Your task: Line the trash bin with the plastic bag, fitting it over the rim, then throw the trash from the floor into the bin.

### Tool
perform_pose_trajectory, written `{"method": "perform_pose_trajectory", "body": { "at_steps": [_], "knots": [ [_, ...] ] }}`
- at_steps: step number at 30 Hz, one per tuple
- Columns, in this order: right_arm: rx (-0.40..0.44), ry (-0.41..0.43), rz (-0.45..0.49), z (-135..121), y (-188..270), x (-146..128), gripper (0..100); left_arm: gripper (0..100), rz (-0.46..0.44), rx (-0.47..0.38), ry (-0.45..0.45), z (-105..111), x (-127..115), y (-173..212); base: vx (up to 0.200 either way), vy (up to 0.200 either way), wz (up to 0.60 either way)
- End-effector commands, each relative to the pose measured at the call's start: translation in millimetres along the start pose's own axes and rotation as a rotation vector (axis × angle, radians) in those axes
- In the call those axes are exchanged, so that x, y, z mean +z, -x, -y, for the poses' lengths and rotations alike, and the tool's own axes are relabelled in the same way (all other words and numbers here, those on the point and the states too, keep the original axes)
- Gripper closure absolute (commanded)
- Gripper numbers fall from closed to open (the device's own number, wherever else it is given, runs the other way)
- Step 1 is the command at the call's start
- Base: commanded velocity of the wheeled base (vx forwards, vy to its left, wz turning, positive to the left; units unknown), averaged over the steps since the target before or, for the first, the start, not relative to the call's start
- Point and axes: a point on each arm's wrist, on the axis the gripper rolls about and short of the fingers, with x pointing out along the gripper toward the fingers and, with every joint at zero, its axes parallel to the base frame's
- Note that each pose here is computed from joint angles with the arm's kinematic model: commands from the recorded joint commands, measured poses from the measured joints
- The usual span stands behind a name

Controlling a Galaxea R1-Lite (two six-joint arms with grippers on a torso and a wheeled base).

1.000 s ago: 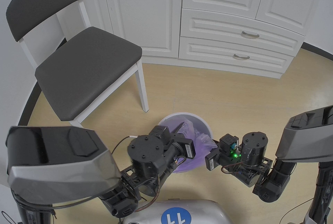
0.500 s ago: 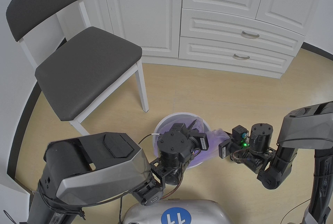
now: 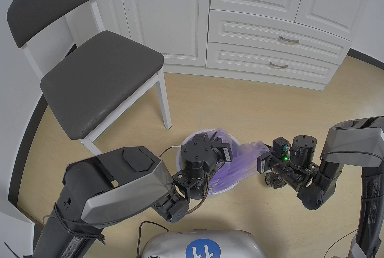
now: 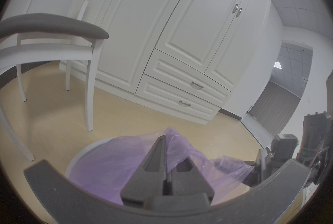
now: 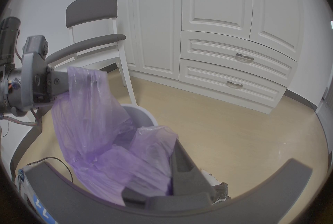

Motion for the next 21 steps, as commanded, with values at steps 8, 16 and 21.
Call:
{"method": "perform_pose_trajectory", "body": {
  "at_steps": [8,16,21],
  "knots": [
    [0.01,-0.004,-0.005,-4.2,-5.7,-5.0,100,100,-0.053,0.08,0.027,-32.5,-31.8,-22.2,0.0,0.0,0.0],
    [0.014,-0.032,0.014,-7.0,-10.4,-2.1,100,100,-0.079,0.088,0.037,-36.3,-48.1,-24.9,0.0,0.0,0.0],
    [0.023,-0.059,0.028,-13.6,-13.8,0.6,100,100,-0.126,0.101,0.018,-36.2,-67.1,-30.1,0.0,0.0,0.0]
  ]
}}
